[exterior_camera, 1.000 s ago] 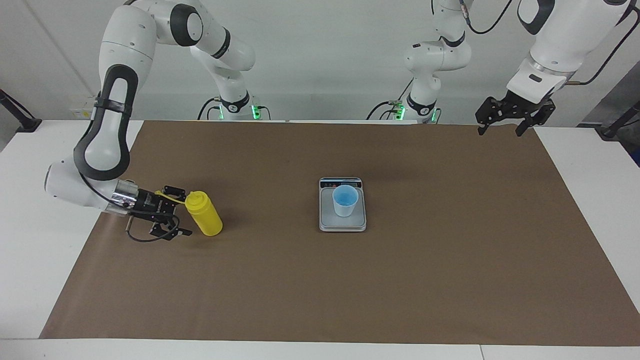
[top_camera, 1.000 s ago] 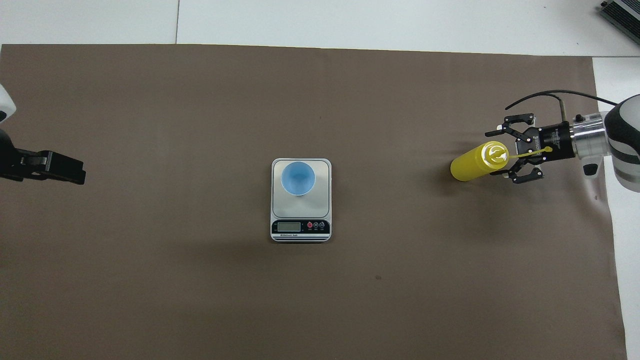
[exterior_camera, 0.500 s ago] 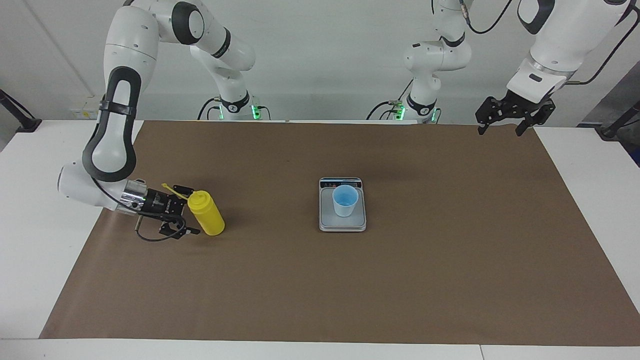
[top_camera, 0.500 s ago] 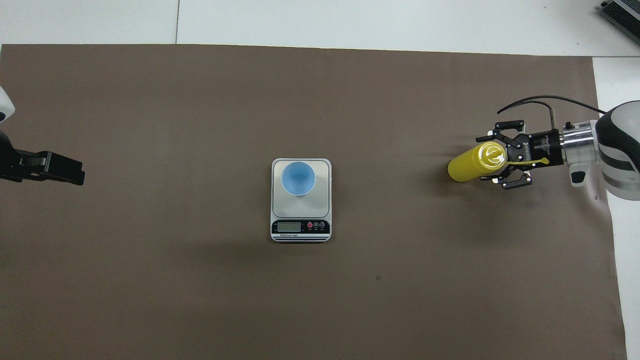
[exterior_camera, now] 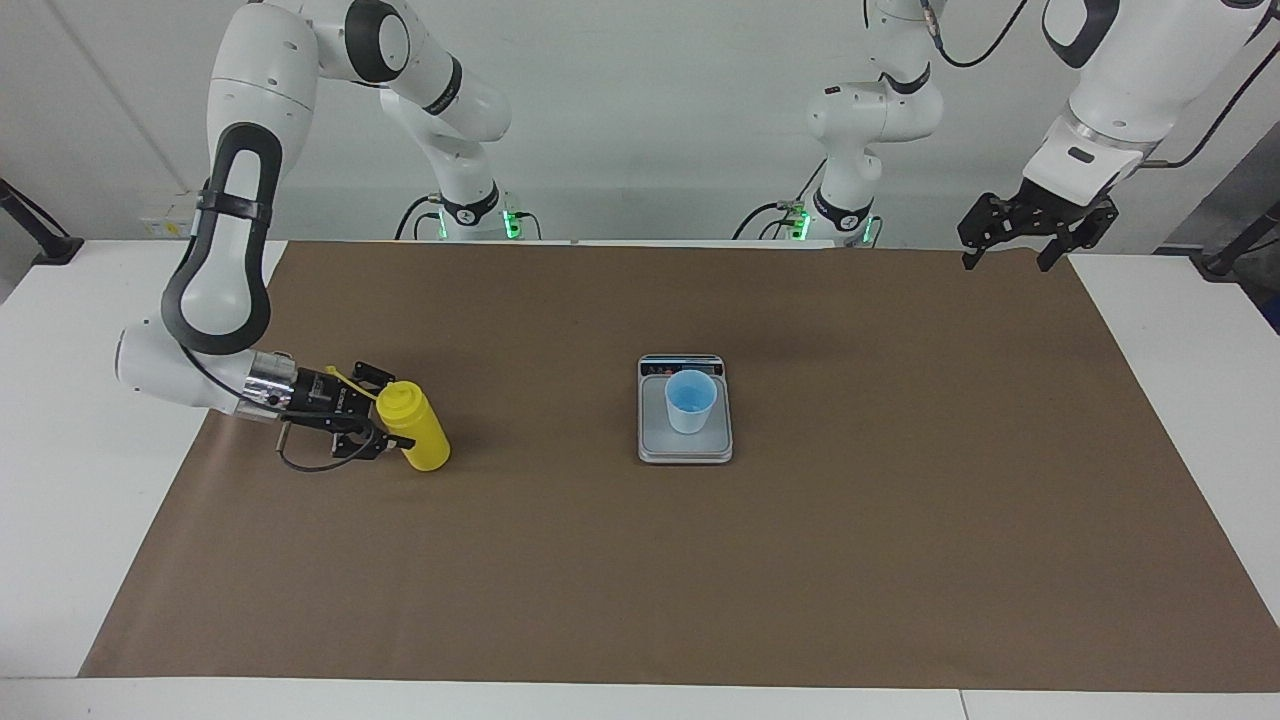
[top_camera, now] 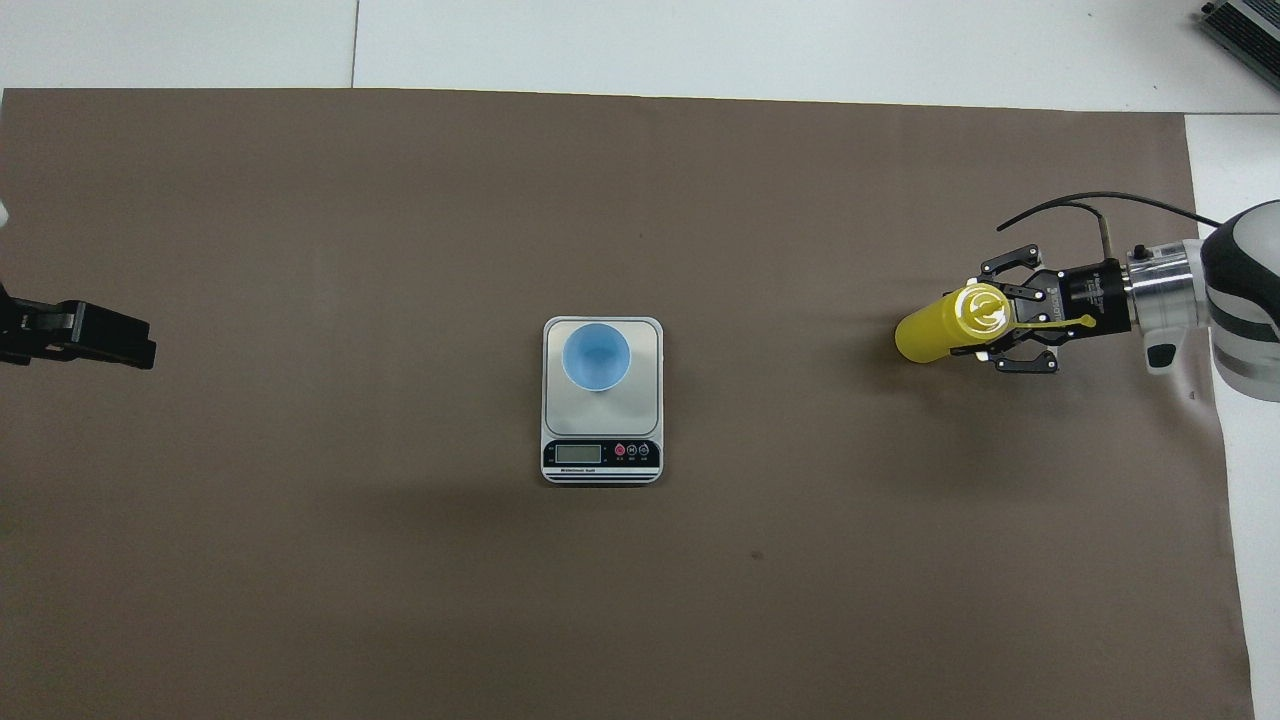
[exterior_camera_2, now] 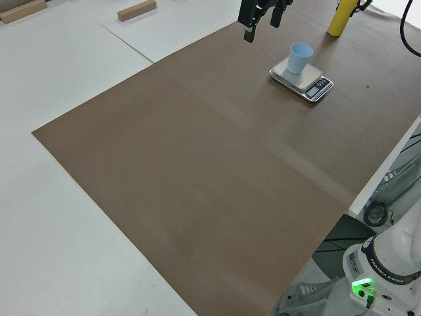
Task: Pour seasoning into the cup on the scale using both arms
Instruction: 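Open the right gripper and grasp the yellow squeeze bottle, then lift the yellow bottle with the right gripper over the cup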
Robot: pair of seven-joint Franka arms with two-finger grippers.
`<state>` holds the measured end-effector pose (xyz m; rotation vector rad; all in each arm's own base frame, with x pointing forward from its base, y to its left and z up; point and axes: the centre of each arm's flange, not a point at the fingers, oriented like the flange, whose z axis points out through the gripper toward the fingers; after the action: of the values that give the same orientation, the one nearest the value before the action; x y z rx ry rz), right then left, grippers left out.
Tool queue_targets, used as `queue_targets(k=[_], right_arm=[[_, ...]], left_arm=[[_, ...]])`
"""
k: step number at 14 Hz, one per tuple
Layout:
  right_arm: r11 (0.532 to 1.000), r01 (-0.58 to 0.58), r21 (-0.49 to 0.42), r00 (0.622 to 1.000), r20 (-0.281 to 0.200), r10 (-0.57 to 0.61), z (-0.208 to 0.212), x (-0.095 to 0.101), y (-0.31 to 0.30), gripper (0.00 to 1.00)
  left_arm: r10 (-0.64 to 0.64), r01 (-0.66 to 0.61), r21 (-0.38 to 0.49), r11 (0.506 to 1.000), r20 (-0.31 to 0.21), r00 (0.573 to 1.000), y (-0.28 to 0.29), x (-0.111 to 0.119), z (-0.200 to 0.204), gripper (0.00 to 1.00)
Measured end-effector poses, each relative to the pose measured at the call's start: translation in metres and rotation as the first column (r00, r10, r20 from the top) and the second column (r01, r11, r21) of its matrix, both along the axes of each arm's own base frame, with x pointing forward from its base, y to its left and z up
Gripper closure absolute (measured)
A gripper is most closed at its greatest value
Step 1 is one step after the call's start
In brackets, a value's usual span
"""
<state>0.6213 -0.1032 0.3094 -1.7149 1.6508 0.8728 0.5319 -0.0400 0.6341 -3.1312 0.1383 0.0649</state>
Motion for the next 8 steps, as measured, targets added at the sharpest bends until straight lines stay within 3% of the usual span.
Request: queue_targets(k=[4,7,8], right_arm=[[0.992,0.065,-0.108,0.997,0.059,-0.058,0.039,0.023,0.052,0.36],[0.952,0.154,-0.264,0.987,0.094,-0.134,0.089,0.043,0.15,0.48],[0.931,0.163,-0.327,0.985,0.115,-0.132,0.102,0.045,0.185,0.48]], left_arm=[[-0.001,0.001,0.0,1.0,-0.002,1.0,0.0,0.0,-0.001,0.0],[-0.005,0.005,0.0,1.0,0.001,1.0,-0.003,-0.001,0.0,0.0],[-0.004,0.004,0.0,1.0,0.007,1.0,-0.003,0.0,0.001,0.0]])
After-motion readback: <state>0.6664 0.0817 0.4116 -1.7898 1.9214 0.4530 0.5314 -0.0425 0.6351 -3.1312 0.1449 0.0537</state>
